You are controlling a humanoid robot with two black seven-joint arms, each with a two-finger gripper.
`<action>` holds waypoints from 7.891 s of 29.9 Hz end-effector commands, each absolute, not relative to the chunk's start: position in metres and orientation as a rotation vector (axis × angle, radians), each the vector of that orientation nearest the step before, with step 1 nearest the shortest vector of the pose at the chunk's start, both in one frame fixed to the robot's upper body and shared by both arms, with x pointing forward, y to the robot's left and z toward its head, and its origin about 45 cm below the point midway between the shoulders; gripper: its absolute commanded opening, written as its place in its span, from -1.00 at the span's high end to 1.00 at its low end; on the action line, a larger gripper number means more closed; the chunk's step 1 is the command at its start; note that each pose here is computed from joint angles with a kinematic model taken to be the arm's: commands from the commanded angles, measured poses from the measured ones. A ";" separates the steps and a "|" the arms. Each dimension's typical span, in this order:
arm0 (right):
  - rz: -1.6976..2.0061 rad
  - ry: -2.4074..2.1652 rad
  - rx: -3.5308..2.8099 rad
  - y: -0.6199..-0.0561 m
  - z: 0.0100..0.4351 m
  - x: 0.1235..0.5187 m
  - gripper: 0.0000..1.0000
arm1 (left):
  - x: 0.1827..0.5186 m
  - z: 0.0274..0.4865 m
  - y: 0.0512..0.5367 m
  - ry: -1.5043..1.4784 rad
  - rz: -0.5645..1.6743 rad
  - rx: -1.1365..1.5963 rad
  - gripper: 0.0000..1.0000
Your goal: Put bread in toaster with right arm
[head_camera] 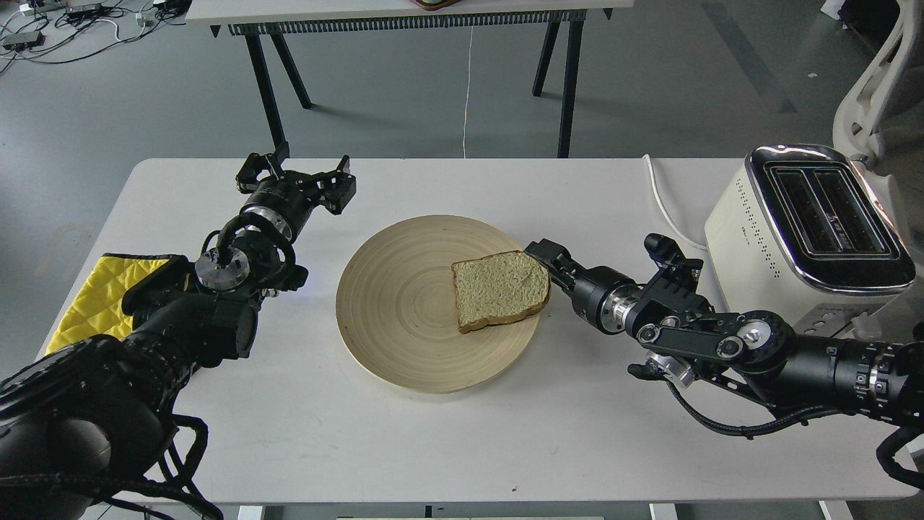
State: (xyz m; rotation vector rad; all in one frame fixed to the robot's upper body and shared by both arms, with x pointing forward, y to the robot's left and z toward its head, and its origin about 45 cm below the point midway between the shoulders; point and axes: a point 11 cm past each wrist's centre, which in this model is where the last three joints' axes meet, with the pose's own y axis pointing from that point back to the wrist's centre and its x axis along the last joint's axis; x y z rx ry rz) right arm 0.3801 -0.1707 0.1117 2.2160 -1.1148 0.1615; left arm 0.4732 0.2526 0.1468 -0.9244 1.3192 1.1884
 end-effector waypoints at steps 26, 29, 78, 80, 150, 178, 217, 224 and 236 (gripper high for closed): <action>0.158 -1.118 2.231 -0.168 0.115 0.375 0.42 | 0.473 0.147 0.253 1.319 1.188 -0.924 -1.00; 0.156 -1.116 2.233 -0.167 0.115 0.375 0.51 | 0.473 0.147 0.253 1.319 1.188 -0.926 -1.00; 0.719 -1.508 1.819 -0.350 0.353 0.482 0.85 | 0.473 0.147 0.252 1.320 1.187 -0.924 -1.00; 0.749 -1.519 1.766 -0.368 0.369 0.479 0.85 | 0.473 0.147 0.253 1.319 1.188 -0.924 -1.00; 0.624 -1.081 1.477 -0.460 0.370 0.369 0.84 | 0.473 0.147 0.253 1.319 1.188 -0.926 -1.00; 0.585 -1.201 1.588 -0.433 0.363 0.386 -0.94 | 0.473 0.147 0.253 1.319 1.188 -0.926 -1.00; -0.620 -1.536 3.025 -0.206 0.237 0.463 -0.95 | 0.473 0.147 0.253 1.319 1.188 -0.924 -1.00; -0.745 -1.555 2.995 -0.199 0.207 0.450 -0.96 | 0.473 0.147 0.253 1.319 1.188 -0.926 -1.00; -0.796 -1.566 2.956 -0.202 0.191 0.442 -0.98 | 0.473 0.147 0.253 1.319 1.188 -0.924 -1.00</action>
